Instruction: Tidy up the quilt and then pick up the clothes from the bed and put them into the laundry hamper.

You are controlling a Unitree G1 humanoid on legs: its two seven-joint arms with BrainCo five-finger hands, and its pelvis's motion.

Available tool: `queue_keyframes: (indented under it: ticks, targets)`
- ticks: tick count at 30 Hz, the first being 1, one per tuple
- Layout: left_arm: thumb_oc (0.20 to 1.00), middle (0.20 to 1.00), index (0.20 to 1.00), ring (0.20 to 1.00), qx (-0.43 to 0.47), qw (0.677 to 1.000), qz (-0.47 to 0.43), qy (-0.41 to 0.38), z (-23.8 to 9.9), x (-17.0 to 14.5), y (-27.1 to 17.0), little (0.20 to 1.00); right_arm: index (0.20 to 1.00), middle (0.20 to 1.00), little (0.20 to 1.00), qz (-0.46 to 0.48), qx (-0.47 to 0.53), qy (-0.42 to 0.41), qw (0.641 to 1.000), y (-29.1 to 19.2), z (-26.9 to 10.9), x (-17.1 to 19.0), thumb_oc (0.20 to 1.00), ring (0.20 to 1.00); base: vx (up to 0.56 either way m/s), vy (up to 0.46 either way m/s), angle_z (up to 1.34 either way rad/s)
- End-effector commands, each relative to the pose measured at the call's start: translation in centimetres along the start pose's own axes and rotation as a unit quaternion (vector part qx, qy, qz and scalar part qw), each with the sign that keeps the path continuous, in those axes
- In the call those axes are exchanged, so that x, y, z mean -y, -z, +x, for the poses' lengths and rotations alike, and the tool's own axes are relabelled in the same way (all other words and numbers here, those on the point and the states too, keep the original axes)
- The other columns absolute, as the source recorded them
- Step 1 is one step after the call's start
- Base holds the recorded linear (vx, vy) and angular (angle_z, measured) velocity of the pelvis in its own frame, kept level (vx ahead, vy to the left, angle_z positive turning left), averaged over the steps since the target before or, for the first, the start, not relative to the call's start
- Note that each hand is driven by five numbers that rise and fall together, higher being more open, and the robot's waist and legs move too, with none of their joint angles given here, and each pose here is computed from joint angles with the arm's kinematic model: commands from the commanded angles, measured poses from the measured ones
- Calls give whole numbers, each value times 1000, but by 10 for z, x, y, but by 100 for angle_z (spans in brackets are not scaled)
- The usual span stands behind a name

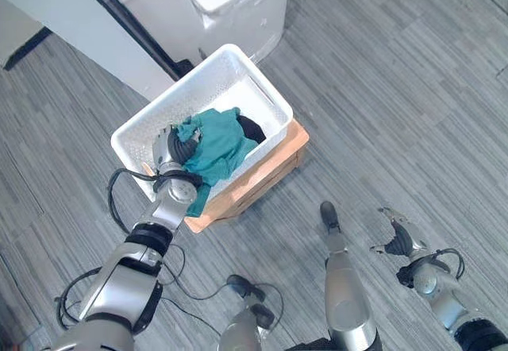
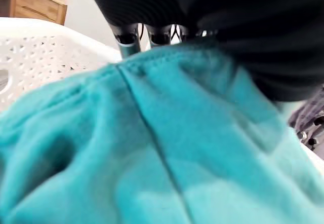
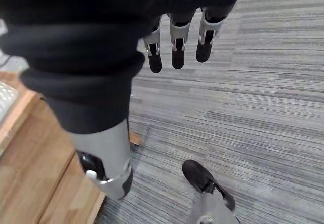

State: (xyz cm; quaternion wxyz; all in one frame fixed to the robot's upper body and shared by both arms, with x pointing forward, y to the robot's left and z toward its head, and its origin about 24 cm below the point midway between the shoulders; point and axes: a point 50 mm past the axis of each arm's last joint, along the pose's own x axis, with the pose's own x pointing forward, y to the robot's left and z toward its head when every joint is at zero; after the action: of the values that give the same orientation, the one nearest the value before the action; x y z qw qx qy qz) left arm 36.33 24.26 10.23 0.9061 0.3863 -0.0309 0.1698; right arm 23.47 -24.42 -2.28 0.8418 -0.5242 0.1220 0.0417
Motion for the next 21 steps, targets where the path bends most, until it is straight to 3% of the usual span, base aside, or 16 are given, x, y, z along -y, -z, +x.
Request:
queue_keyframes:
  ticks: [1, 8, 11, 17, 21]
  targets:
    - [1000, 1000, 1000, 1000, 16, 995, -82, -62, 17, -37, -14, 1000, 1000, 1000, 1000, 24, -5, 3, 1000, -1, -2, -6, 1000, 1000, 31, -11, 12]
    - [1000, 1000, 1000, 1000, 45, 981, -172, -83, -6, -46, -8, 1000, 1000, 1000, 1000, 4, -30, -34, 999, 12, -7, -13, 1000, 1000, 54, -35, 18]
    - [1000, 1000, 1000, 1000, 25, 967, -237, -88, -17, -43, 2, 1000, 1000, 1000, 1000, 16, -69, -56, 996, 25, -12, -23, 1000, 1000, 103, -29, 21]
    - [1000, 1000, 1000, 1000, -23, 956, -284, -69, -55, -33, 38, 1000, 1000, 1000, 1000, 35, -158, -90, 983, 53, -23, -45, 1000, 1000, 42, -10, 23]
    - [1000, 1000, 1000, 1000, -218, 953, -210, 20, -131, 13, 123, 1000, 1000, 1000, 1000, 54, -227, -134, 963, 70, -34, -67, 1000, 1000, -6, 8, 16]
